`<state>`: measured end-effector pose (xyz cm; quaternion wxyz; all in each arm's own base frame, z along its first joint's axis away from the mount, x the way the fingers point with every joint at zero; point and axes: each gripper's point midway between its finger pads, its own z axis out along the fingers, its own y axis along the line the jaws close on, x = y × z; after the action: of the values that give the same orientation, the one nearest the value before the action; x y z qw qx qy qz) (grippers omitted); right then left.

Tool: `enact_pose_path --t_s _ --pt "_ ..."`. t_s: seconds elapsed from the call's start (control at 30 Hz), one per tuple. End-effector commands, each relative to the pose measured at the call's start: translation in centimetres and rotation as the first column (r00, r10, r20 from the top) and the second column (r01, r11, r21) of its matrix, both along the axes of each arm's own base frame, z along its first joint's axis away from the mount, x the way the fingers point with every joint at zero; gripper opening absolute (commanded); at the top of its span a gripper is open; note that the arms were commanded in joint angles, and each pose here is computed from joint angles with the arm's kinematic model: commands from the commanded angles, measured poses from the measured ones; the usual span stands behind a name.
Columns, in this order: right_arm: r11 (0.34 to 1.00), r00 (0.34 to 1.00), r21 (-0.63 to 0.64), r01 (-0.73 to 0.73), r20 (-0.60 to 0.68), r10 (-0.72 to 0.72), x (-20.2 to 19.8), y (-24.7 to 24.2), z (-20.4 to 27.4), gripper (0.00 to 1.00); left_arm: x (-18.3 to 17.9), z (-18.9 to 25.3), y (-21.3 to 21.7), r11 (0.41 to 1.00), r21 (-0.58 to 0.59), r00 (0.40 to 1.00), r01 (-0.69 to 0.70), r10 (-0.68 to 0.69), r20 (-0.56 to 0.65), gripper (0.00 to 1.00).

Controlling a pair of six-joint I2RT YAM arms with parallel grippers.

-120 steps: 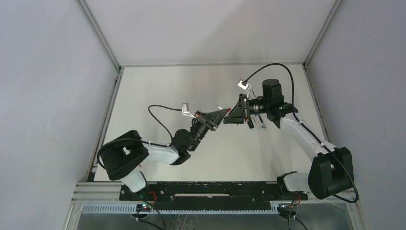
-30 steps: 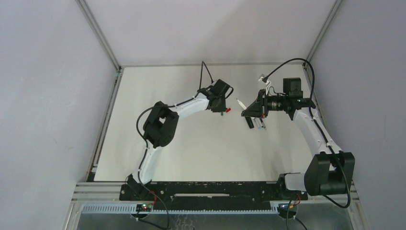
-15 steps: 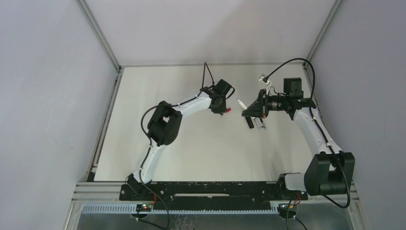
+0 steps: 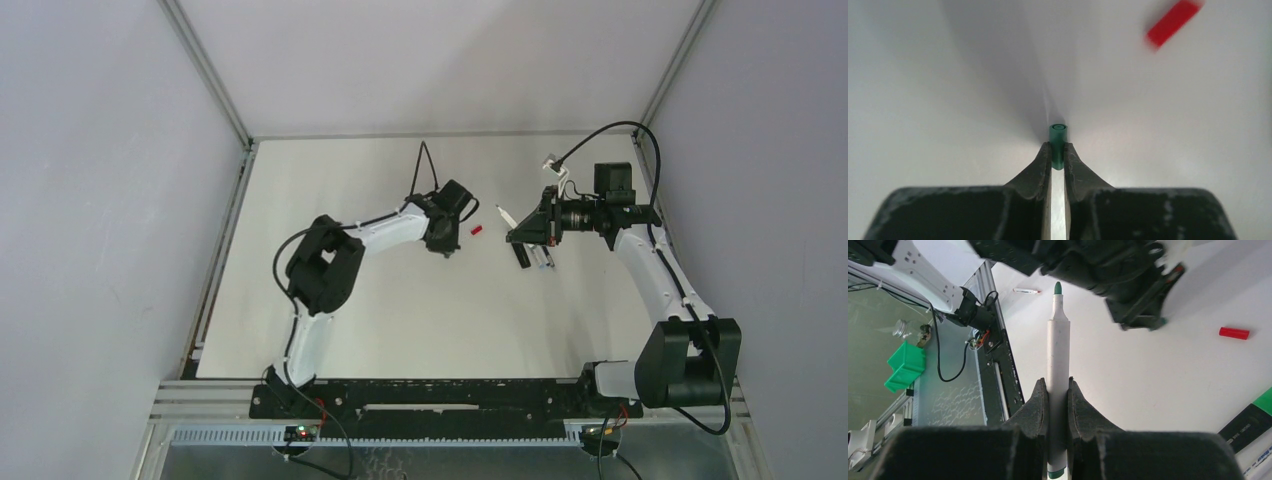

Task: Insert the pens into the pen caps
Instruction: Move the pen cap to the center of the board.

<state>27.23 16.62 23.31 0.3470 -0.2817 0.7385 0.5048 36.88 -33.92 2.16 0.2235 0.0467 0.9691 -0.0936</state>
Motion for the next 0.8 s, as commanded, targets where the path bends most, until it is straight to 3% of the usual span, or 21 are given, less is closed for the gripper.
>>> enact_pose_path --t_s 0.0,0.17,0.33,0.47,0.63,0.77 --pt "1.000 0.997 0.018 -0.023 0.073 0.022 0.0 0.0 2.0 0.00 -5.9 0.9 3.6 0.986 0.120 0.993 0.115 -0.114 -0.015 0.09" --pt "0.999 0.997 0.024 -0.031 0.065 0.029 -0.1 0.1 1.8 0.00 -13.7 -1.5 7.5 0.971 0.140 0.980 0.194 -0.186 -0.073 0.09" --pt "0.999 0.998 0.033 -0.038 0.050 0.037 -0.1 0.1 1.6 0.00 -18.4 -3.0 10.2 0.964 0.166 0.975 0.208 -0.191 -0.115 0.11" --pt "0.999 0.998 0.033 -0.039 0.045 0.037 -0.1 0.1 1.6 0.00 -19.3 -3.4 10.8 0.957 0.189 0.973 0.221 -0.203 -0.113 0.13" --pt "0.999 0.998 0.033 -0.039 0.047 0.038 -0.2 0.1 1.6 0.00 -18.7 -4.2 10.6 0.937 0.240 0.965 0.253 -0.227 -0.132 0.30" --pt "0.999 0.998 0.034 -0.041 0.049 0.039 -0.2 0.1 1.7 0.00 -18.7 -4.9 10.2 0.920 0.262 0.951 0.293 -0.252 -0.179 0.32"
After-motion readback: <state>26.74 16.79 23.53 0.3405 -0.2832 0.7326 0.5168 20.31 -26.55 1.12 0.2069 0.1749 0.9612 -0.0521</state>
